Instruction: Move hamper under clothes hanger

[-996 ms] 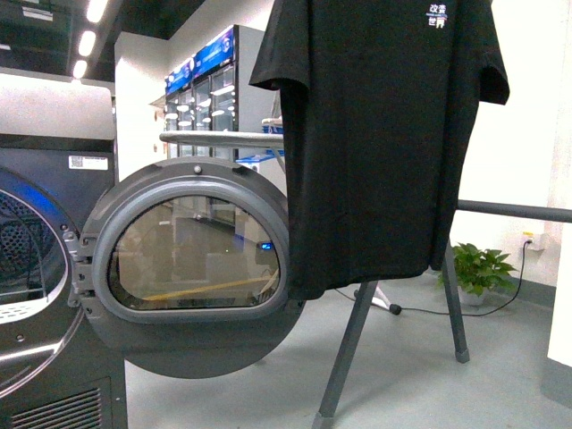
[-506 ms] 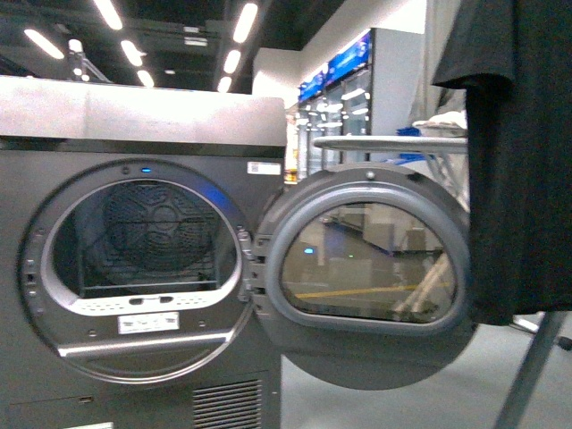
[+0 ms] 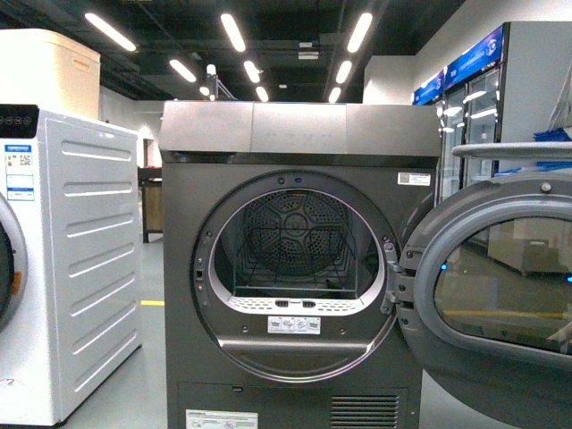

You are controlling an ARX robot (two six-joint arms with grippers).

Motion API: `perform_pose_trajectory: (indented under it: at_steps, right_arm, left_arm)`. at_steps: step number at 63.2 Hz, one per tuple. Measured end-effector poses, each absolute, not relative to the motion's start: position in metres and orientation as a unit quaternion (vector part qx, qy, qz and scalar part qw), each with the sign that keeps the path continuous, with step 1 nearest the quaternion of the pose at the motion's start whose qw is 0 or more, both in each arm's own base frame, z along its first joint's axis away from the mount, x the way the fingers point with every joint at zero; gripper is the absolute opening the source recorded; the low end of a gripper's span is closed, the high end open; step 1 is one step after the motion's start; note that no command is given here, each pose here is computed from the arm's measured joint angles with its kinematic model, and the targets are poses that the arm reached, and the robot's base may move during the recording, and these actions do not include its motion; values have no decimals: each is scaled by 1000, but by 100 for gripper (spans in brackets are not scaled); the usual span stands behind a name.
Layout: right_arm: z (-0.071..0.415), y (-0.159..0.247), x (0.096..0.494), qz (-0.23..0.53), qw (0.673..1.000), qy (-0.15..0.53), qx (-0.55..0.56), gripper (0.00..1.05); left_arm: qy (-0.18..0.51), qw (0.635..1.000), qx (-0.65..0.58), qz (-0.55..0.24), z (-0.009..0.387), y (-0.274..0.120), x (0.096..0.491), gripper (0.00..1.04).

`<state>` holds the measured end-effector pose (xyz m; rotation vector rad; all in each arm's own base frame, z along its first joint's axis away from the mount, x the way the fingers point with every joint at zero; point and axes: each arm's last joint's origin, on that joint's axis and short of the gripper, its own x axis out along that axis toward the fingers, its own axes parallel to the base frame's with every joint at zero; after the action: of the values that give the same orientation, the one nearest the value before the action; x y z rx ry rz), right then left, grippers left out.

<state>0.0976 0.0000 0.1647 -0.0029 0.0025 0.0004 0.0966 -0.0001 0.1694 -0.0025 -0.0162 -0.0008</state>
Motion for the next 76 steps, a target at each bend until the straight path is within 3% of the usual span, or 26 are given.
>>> perform_pose_trajectory:
  at_steps: [57, 60, 65, 76]
  right_arm:
    - [165, 0, 98, 1, 1000, 1, -1, 97]
    - [165, 0, 99, -5, 999, 28, 17, 97]
    - [171, -2, 114, 0, 997, 59, 45, 97]
    - [192, -6, 182, 22, 995, 81, 47, 97]
  left_arm:
    - [-8, 1000, -1, 1, 169, 0, 97, 98]
    - [52, 997, -21, 51, 168, 1, 98, 98]
    - [116, 988, -32, 99, 171, 6, 112, 98]
    - [104, 989, -34, 96, 197, 13, 171, 98]
